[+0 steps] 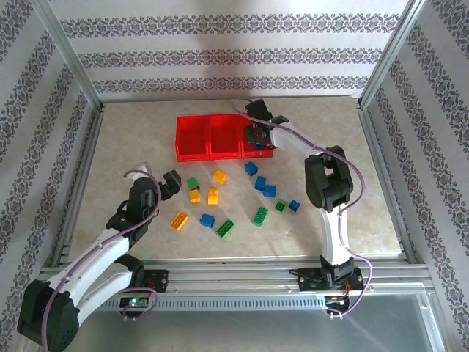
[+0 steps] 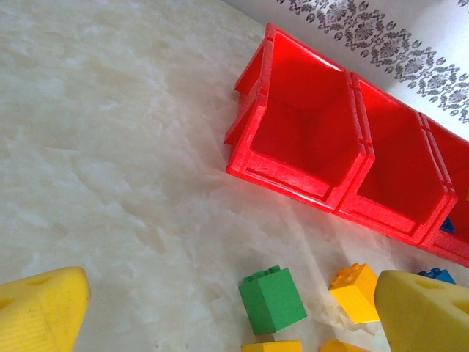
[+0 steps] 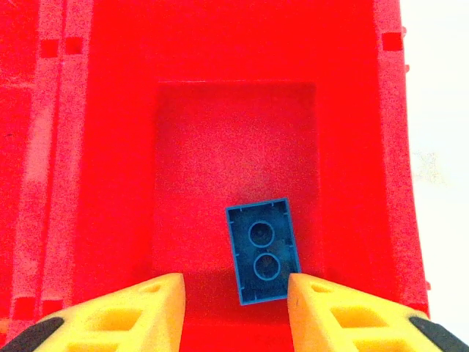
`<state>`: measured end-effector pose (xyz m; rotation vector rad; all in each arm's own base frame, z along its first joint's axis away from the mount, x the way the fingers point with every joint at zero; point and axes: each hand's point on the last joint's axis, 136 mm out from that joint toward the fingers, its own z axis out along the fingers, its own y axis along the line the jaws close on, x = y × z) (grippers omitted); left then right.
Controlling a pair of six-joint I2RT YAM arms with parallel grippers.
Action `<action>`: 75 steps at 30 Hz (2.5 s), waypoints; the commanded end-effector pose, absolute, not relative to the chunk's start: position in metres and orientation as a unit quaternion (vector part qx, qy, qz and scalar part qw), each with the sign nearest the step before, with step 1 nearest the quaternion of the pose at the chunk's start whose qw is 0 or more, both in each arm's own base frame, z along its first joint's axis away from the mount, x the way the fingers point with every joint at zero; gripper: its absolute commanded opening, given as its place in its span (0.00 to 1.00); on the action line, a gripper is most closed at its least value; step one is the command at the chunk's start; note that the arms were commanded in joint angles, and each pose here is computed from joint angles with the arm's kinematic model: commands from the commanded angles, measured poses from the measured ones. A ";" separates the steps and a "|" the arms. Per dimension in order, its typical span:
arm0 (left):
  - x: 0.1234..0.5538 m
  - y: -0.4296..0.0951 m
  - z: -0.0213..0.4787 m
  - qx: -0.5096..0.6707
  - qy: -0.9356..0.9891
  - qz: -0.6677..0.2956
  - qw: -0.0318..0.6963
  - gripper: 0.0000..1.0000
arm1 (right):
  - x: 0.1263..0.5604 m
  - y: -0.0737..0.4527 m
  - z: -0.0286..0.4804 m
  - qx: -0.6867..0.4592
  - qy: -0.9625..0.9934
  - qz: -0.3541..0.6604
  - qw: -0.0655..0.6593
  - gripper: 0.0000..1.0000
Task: Sort the legos into containers by color
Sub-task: Place the lego in the container, then pick up the lego from the bottom-right of the table.
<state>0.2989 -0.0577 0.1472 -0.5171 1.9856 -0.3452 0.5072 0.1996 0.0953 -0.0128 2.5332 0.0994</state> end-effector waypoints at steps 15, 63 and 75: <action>0.303 -0.058 0.122 -0.226 0.839 -0.131 0.478 0.99 | 0.345 0.133 0.117 0.083 0.961 0.048 0.259 0.46; 0.334 -0.083 0.116 -0.194 0.857 -0.147 0.455 1.00 | 0.244 0.068 0.015 0.254 0.959 0.031 0.118 0.57; 0.332 -0.080 0.118 -0.196 0.856 -0.140 0.457 1.00 | 0.246 0.074 0.016 0.241 0.964 0.038 0.107 0.47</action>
